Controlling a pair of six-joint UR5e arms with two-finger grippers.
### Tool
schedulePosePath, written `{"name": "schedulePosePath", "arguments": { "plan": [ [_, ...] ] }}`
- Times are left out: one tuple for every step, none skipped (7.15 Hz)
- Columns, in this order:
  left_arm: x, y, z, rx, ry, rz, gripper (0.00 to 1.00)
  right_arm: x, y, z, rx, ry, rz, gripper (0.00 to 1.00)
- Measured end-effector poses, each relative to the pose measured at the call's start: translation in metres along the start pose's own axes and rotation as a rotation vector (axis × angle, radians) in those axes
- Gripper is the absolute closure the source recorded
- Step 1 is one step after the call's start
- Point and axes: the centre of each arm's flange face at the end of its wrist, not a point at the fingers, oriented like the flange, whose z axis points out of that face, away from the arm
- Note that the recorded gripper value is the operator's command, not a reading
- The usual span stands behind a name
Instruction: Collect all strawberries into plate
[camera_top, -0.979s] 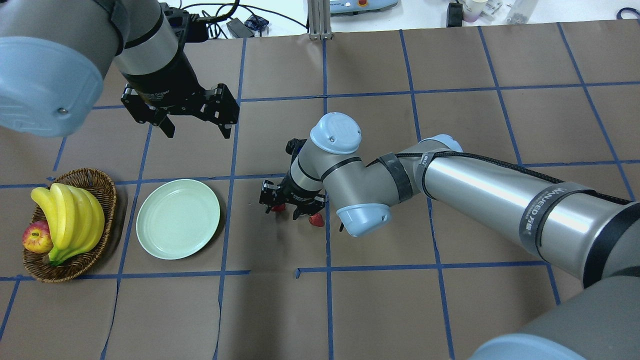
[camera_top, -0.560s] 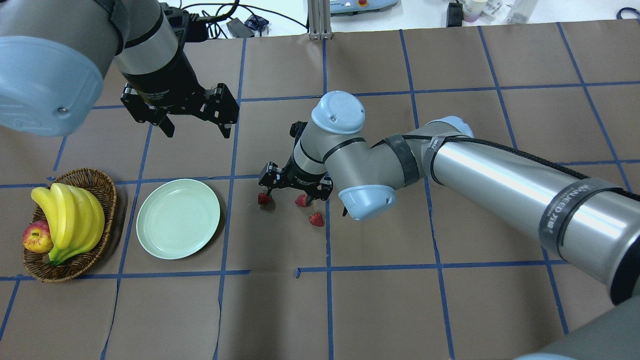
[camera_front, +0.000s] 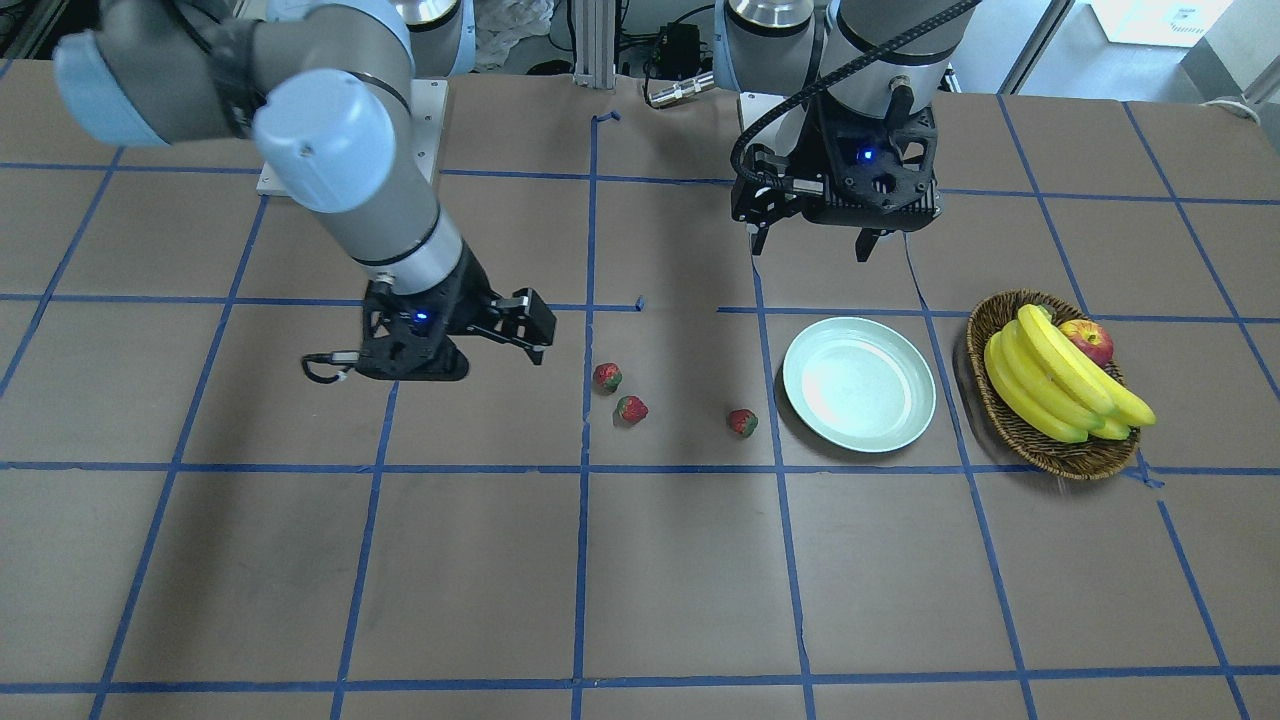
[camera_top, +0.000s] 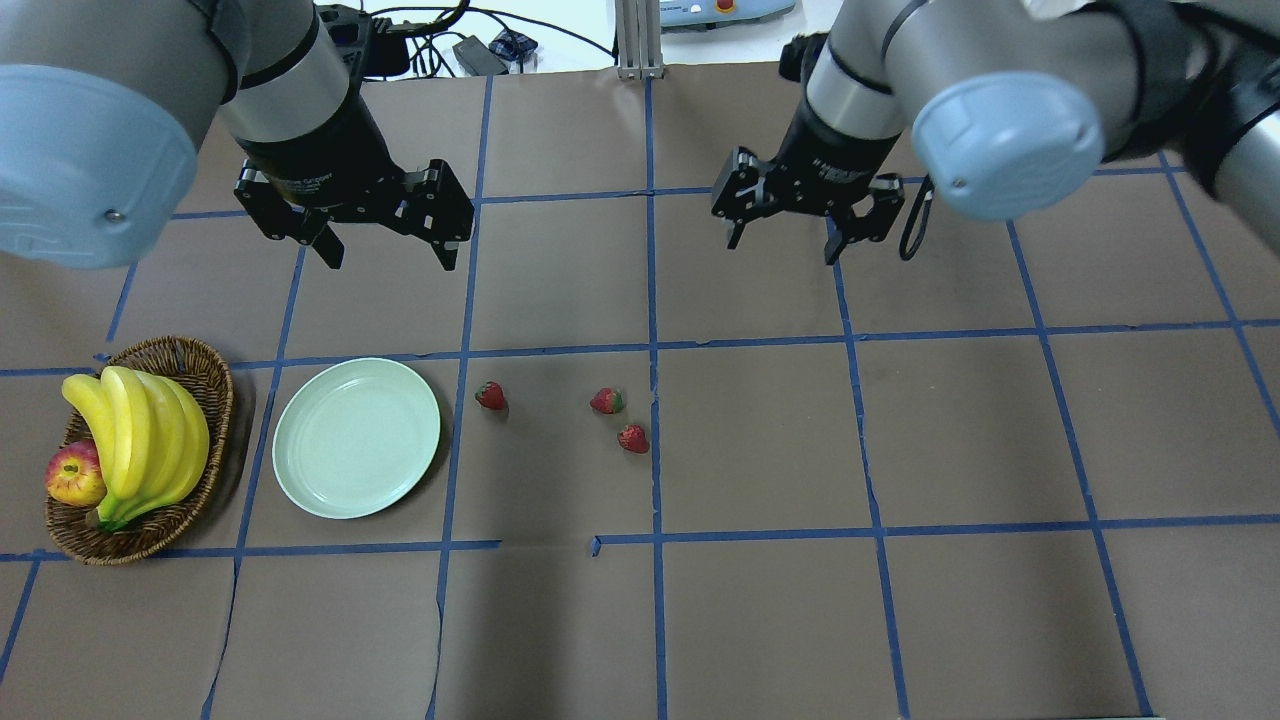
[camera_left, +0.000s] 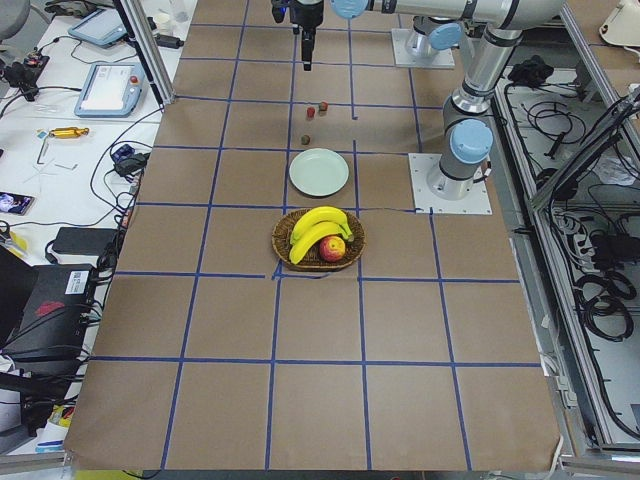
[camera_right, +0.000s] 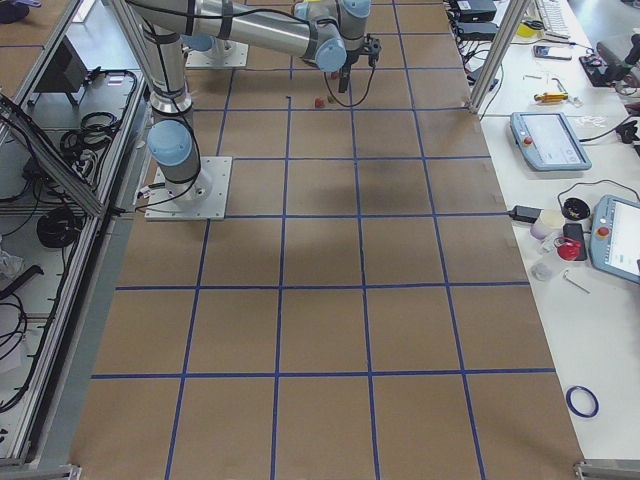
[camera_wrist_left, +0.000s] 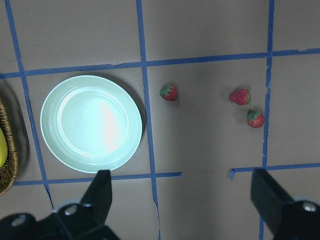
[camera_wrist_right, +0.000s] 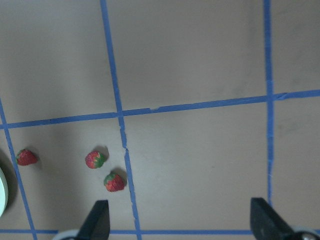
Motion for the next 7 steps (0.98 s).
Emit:
{"name": "schedulePosePath", "arguments": {
  "plan": [
    [0.0,0.0,-0.001,0.002,0.0,-0.001,0.0,0.013,-0.001,-0.032,0.001,0.049,-0.01,0.0],
    [-0.001,-0.001,-0.002,0.003,0.0,-0.002,0.0,0.022,0.001,-0.05,0.012,0.094,-0.014,0.0],
    [-0.001,-0.001,-0.002,0.004,0.0,-0.002,0.0,0.031,0.002,-0.06,0.032,0.154,-0.014,0.0],
    [-0.001,-0.001,-0.003,0.005,0.0,-0.003,0.0,0.035,0.002,-0.066,0.058,0.195,-0.016,0.0],
    [-0.002,-0.001,-0.003,0.006,0.0,-0.003,0.0,0.035,0.0,-0.071,0.091,0.208,-0.019,0.0],
    [-0.002,-0.001,-0.005,0.011,0.001,-0.005,0.0,0.033,-0.001,-0.075,0.116,0.207,-0.02,0.0],
    [-0.006,-0.004,-0.009,0.023,0.002,-0.013,0.0,0.03,0.0,-0.076,0.125,0.204,-0.021,0.0]
  ]
}}
